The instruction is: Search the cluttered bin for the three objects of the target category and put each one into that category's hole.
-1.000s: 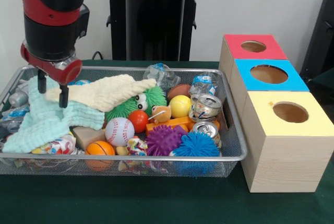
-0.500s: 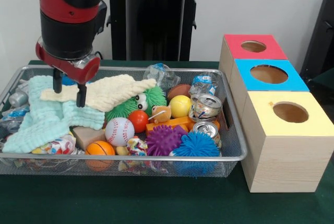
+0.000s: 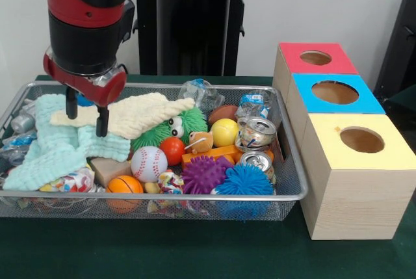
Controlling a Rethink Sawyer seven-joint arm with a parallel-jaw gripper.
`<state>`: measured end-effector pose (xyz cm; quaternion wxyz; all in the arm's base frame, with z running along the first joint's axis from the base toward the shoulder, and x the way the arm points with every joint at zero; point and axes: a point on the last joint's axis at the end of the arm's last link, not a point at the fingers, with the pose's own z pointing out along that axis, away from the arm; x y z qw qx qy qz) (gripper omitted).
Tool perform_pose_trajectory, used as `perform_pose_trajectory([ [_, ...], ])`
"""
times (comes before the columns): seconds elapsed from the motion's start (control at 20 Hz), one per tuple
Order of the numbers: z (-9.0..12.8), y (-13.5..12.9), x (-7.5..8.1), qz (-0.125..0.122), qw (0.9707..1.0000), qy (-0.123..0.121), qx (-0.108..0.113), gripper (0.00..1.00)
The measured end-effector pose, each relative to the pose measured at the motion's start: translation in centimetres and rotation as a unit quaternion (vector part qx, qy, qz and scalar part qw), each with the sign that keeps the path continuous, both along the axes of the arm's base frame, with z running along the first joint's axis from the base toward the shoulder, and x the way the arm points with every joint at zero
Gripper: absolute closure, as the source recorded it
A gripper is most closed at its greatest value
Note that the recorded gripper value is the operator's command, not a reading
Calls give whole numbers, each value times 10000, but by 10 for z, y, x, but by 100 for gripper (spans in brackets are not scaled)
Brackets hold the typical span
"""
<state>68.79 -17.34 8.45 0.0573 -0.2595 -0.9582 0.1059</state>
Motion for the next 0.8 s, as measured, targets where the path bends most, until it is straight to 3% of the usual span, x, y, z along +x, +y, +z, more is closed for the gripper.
perform_pose_trajectory([
  [0.55, -33, 10, -4, -117, 9997, 157, 129, 0],
  [0.8, -49, 30, -6, -82, 9995, 261, 166, 0],
])
